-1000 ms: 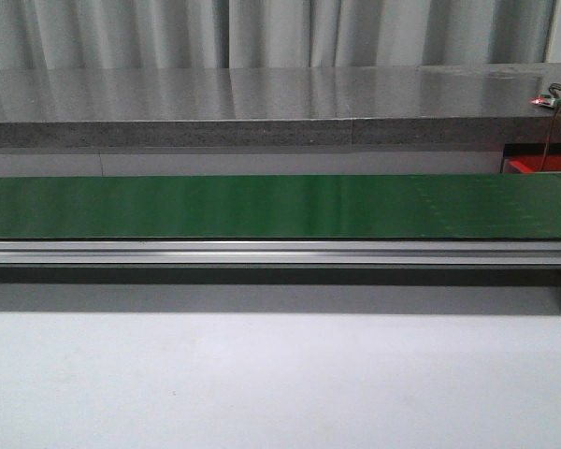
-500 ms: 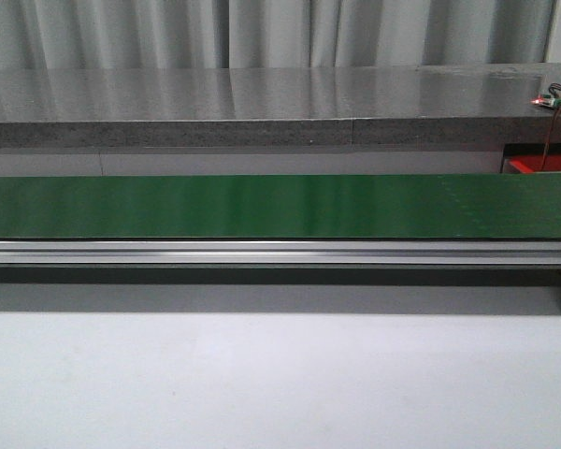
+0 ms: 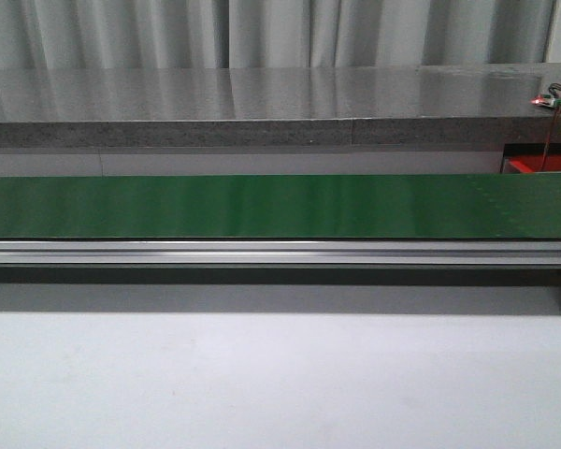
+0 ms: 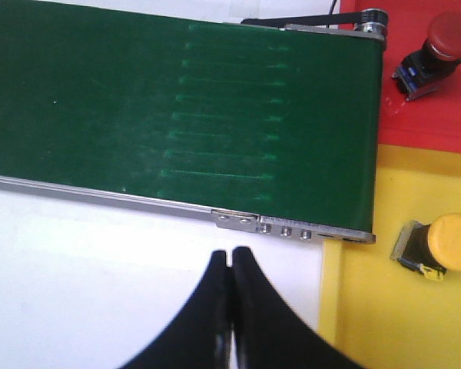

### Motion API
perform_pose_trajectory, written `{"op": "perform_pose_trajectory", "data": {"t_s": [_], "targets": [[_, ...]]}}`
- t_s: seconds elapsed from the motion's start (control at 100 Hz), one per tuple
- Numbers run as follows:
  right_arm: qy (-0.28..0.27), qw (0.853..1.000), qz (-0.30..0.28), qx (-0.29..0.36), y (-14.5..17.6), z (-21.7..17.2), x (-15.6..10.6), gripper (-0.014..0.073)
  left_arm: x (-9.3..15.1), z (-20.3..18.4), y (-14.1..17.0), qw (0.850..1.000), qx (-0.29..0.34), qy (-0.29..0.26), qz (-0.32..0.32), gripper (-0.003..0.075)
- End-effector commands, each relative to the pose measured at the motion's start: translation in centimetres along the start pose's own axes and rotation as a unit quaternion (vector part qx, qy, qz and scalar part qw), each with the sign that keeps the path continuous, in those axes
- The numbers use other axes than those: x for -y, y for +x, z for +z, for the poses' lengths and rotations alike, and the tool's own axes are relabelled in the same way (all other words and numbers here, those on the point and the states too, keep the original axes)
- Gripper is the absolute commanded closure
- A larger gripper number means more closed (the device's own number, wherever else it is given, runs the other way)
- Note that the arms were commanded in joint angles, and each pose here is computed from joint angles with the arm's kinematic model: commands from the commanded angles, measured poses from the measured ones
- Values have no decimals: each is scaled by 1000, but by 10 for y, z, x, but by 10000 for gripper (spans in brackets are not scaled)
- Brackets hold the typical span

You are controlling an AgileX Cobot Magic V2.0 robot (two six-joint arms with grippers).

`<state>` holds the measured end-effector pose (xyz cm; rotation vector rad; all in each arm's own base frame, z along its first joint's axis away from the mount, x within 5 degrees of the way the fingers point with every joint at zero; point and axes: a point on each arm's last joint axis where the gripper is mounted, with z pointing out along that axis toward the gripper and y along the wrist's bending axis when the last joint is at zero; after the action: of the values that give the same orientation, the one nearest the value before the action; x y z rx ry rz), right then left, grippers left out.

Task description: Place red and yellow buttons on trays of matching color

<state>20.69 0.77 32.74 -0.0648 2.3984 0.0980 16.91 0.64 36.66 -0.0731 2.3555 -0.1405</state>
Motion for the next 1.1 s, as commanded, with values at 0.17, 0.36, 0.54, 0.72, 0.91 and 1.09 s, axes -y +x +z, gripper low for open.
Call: {"op": "perform_pose_trajectory", "data": {"t_s": [0.17,0.36,0.54,0.72,0.91,1.09], "targets": [[4,999,-4,49,-11,-11,0,667,4,-8,-8,999,36,10,-2,740],[4,999,-4,49,-11,-11,0,667,-1,-8,-5,1000,19,-14,14,740],[4,999,-4,49,-11,-11,0,667,-8,-8,-6,998,21,-51,20,738],[4,999,-4,49,-11,-11,0,667,-16,-10,-8,997,36,-71,-2,738],[4,999,-4,49,-11,-11,0,667,-35,-12,-7,992,36,-112,-39,738],[4,999,-4,49,-11,-11,0,667,-55,-5,-9,986,29,-144,-75,738]]}}
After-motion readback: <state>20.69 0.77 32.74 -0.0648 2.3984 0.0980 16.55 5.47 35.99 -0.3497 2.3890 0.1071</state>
